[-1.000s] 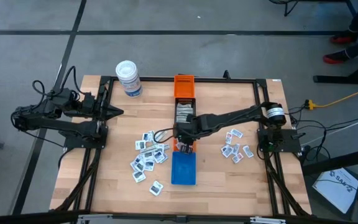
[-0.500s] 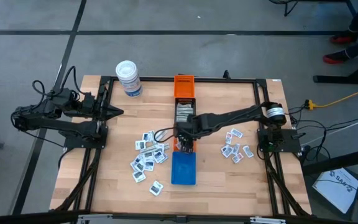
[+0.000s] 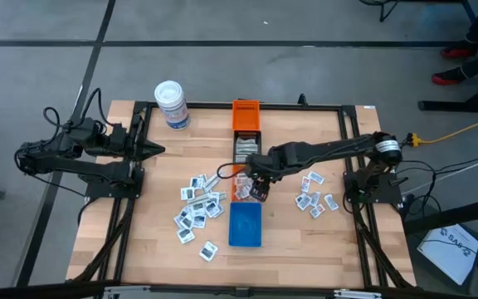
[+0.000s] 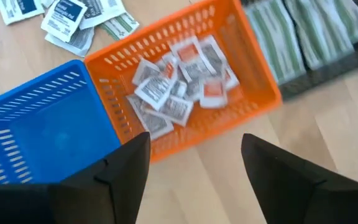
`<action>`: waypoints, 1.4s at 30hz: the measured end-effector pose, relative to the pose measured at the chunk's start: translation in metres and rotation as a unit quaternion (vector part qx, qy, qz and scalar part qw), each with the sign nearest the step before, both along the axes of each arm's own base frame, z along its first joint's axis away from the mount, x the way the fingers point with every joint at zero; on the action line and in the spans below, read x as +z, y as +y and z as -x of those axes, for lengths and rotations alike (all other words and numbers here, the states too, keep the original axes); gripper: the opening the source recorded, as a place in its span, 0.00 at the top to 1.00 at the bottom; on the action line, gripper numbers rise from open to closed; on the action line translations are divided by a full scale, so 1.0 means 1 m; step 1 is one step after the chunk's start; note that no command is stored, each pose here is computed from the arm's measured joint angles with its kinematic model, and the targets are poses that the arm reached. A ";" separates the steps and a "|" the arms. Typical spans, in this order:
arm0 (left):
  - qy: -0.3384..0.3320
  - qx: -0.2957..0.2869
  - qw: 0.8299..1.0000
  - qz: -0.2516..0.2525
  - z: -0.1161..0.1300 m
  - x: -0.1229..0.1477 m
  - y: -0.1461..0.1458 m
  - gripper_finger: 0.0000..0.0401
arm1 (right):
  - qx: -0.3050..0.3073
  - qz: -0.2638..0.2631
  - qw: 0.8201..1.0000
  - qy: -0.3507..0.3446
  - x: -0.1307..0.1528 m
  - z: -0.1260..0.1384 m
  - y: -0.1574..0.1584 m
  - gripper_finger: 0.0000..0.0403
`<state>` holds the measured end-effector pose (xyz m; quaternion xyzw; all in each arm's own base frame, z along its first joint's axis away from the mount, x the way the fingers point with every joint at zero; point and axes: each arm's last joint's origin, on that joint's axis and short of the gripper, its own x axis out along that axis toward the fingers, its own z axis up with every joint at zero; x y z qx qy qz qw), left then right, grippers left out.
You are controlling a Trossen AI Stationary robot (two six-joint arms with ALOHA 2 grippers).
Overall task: Pick & Place First Aid Supplies
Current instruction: Put the orange ointment pack into the bottom orange bin
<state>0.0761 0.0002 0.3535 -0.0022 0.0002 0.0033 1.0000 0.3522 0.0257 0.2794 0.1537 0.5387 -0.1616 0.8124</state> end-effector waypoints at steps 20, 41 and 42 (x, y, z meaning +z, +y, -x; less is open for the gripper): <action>0.000 0.000 1.000 0.000 0.000 0.000 0.000 0.98 | -0.096 -0.049 0.990 0.093 -0.021 0.085 0.029 0.37; 0.000 0.000 1.000 0.000 0.000 0.000 0.000 0.98 | -0.133 -0.069 0.979 0.140 -0.094 0.117 0.066 0.37; 0.000 0.000 1.000 0.000 0.000 0.000 0.000 0.98 | -0.135 -0.068 0.978 0.141 -0.097 0.117 0.066 0.37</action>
